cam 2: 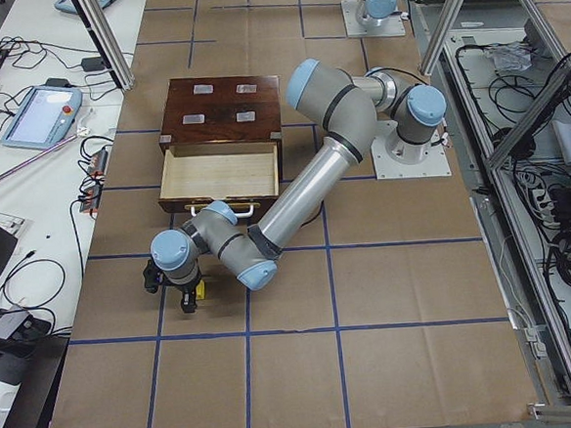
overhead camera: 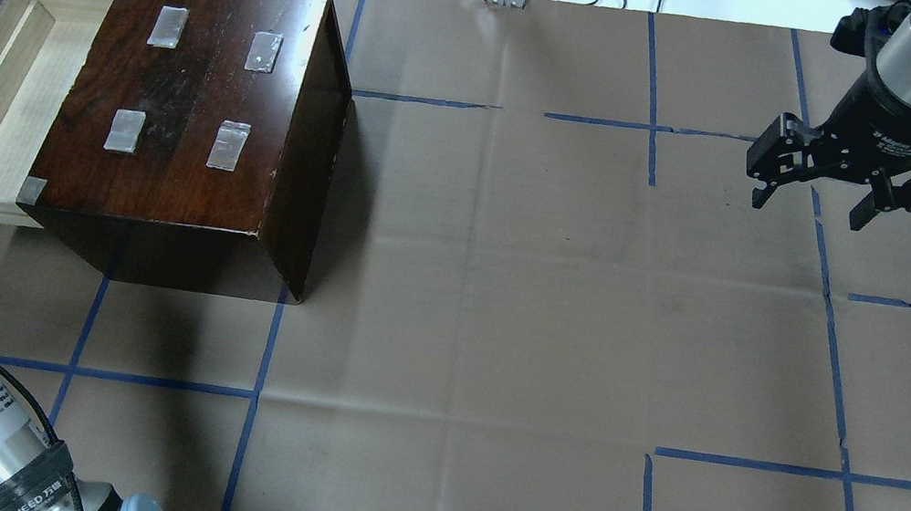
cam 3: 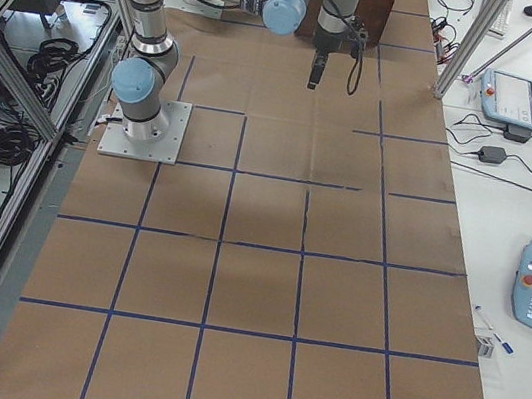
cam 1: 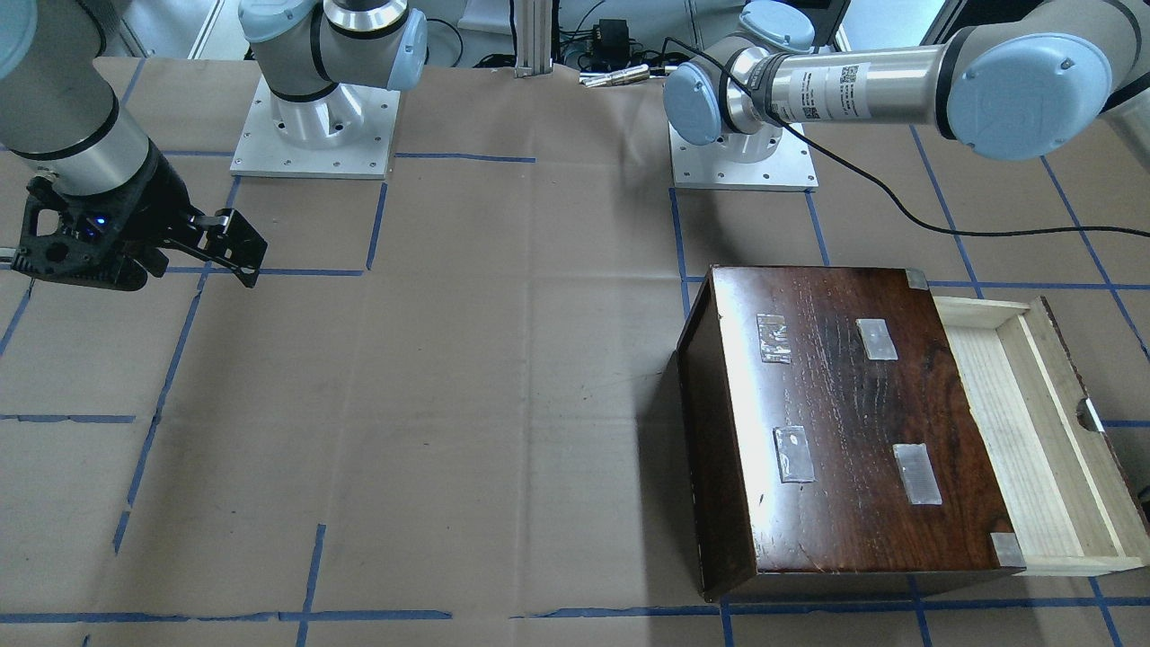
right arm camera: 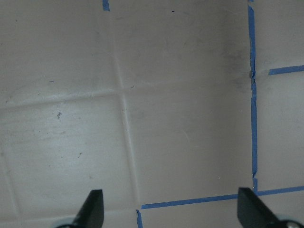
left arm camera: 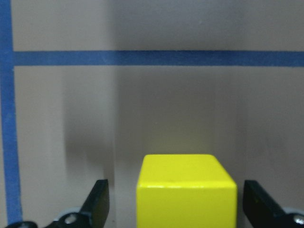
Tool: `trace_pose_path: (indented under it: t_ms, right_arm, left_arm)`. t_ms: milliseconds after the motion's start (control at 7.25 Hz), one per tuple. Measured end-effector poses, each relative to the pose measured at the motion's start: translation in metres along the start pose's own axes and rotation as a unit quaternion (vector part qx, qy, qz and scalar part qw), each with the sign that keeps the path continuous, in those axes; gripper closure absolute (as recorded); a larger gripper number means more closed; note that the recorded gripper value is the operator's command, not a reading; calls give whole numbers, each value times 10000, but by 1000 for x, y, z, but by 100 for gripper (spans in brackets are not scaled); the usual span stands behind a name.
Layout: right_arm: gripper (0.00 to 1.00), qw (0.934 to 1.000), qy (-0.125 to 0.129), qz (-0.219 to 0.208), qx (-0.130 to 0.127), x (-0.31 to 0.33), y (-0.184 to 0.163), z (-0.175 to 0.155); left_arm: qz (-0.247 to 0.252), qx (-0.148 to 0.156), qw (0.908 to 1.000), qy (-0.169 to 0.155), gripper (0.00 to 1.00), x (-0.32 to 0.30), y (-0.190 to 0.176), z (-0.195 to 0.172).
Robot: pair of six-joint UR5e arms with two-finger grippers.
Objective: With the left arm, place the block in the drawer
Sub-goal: 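Lower the left gripper onto the yellow cube and close it, then lift the yellow cube and carry it over the open drawer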
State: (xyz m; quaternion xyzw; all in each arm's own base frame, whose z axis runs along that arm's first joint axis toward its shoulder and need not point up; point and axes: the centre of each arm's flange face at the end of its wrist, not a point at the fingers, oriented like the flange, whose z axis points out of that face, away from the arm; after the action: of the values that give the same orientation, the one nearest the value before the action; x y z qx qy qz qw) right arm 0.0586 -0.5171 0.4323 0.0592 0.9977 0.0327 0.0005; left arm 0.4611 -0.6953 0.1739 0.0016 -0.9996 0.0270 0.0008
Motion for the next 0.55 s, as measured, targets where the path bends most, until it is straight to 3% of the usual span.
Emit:
trace_pose_path:
  t_ms: [276,552]
  right_arm:
    - [0,10000,0,-1,-1,0,0,0]
    - [0,10000,0,2,-2,0,0,0]
  left_arm:
    - [7,-78,10000,25,100,3,0,-10]
    - [23,-17,10000,-36,100,13,-1,-46]
